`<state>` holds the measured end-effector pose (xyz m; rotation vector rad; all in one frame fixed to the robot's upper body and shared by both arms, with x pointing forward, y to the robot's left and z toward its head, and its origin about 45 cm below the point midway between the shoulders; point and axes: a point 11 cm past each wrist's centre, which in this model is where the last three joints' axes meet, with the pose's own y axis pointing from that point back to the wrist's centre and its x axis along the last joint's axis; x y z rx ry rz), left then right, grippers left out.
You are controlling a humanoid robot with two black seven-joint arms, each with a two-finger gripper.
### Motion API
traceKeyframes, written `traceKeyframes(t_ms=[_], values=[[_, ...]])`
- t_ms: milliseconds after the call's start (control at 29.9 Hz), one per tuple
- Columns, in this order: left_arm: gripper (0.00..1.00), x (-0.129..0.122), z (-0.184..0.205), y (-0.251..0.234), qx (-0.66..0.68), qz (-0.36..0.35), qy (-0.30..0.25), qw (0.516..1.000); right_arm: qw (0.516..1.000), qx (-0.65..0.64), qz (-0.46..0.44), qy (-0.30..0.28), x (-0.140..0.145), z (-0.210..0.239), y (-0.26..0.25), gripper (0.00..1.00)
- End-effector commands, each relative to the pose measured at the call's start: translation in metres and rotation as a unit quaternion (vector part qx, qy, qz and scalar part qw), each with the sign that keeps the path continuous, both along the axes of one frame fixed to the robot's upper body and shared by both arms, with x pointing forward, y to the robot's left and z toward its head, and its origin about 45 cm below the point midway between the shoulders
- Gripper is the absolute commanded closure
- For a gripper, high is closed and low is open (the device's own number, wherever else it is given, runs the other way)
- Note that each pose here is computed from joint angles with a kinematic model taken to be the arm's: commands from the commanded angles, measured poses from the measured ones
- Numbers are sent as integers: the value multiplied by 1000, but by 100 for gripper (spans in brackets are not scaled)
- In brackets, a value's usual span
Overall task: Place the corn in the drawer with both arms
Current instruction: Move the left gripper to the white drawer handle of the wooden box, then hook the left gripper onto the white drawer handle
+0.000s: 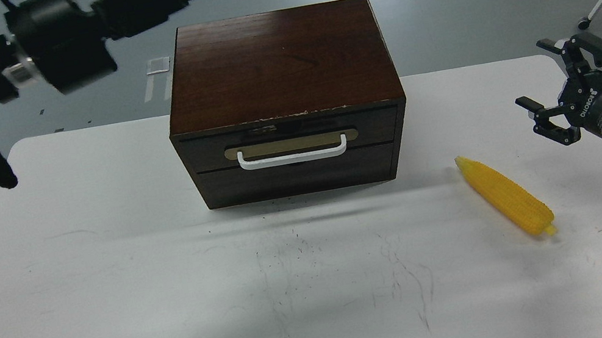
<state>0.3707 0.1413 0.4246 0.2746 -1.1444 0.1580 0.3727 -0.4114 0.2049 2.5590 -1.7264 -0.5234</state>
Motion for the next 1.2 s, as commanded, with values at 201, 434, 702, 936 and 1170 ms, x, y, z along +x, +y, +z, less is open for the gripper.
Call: traceKeyframes(t_ms=[201,434,702,936,1170], values=[[1,-9,-74,-73,252,-97,-85,959,1000,-4,-3,-2,0,2,-4,0],[1,0,-106,-81,330,-106,-120,930,1000,-4,-4,-2,0,2,-5,0],[1,12,-136,-68,384,-95,-115,911,1000,-4,-5,-2,0,2,-5,0],[1,14,-148,-59,405,-94,-111,903,1000,-5,-4,-1,-1,2,-5,0],[1,13,-155,-55,413,-97,-106,899,1000,-5,-5,0,-1,1,-5,0]])
